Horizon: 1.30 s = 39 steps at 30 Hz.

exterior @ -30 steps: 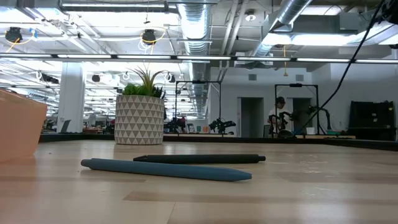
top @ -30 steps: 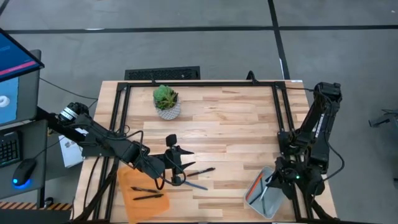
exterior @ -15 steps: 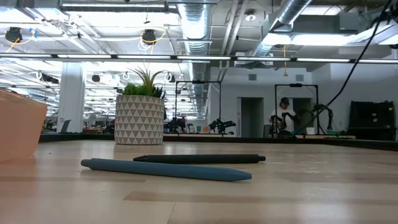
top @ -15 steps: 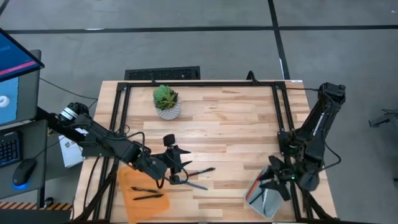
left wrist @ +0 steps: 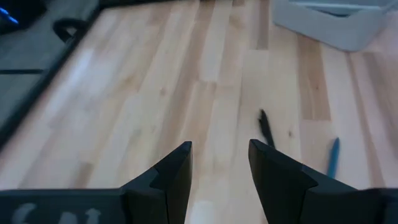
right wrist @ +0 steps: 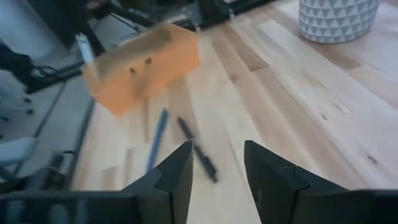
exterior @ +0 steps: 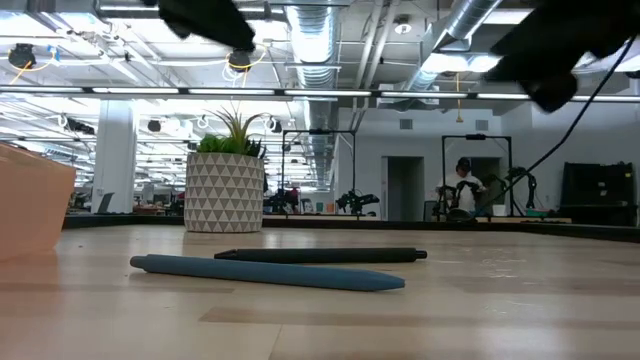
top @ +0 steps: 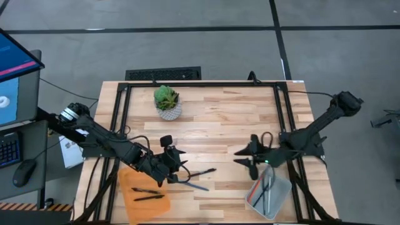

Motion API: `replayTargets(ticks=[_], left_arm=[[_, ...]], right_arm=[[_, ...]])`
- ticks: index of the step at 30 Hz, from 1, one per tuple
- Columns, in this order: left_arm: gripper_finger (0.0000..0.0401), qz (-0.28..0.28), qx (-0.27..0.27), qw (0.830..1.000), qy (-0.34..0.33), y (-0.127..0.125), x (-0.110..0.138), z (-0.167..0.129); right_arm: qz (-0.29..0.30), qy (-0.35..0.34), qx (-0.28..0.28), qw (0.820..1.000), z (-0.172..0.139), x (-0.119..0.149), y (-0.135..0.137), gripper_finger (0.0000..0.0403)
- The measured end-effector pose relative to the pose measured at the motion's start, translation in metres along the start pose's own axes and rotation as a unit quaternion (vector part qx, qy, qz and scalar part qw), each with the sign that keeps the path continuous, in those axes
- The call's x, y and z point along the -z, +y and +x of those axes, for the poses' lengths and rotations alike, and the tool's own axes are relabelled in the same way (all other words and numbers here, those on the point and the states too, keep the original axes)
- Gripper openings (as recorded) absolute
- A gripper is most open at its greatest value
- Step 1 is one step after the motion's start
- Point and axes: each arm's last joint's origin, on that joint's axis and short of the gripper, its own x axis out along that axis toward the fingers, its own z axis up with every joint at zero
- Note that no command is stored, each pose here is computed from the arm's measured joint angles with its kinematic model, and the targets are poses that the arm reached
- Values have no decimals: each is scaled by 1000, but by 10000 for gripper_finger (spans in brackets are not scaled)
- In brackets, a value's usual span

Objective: Sort pens & pencils
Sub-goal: Put the black pen into the orange bin

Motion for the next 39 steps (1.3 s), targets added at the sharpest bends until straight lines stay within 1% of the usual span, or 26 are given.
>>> replayTargets(ticks=[2, 4, 9, 13, 16, 18, 24, 27, 29, 31, 39], left_arm=[[151, -7, 17, 1000, 6, 0, 10, 6], [151, -19, 38, 999, 9, 0, 21, 13], [151, -46, 55, 997, 16, 5, 38, 26], [151, -64, 76, 995, 22, 12, 42, 34], [151, -63, 113, 991, 29, 16, 42, 40], [151, -60, 127, 990, 30, 16, 42, 48], [151, -41, 113, 989, 84, 9, 57, 84], [151, -21, 107, 990, 91, 2, 58, 96], [151, -18, 108, 990, 90, -3, 56, 102], [151, -22, 108, 989, 95, -6, 56, 105], [151, -79, 129, 986, 75, -20, 51, 98]], right_arm=[[-8, 12, 4, 1000, 12, 2, -3, 166], [-23, 8, -2, 1000, 22, 3, -3, 166], [-78, -29, -20, 996, 33, 1, 4, 161], [-113, -61, -25, 991, 34, -5, 6, 155], [-139, -94, -24, 986, 35, -13, 6, 151], [-148, -111, -22, 982, 35, -18, 5, 148], [-152, -114, -18, 982, 36, -19, 3, 143], [-153, -113, -19, 982, 35, -18, 4, 141], [-154, -112, -22, 981, 35, -17, 5, 139], [-155, -112, -25, 981, 34, -17, 6, 138], [-147, -106, -40, 983, 31, -13, 12, 136]])
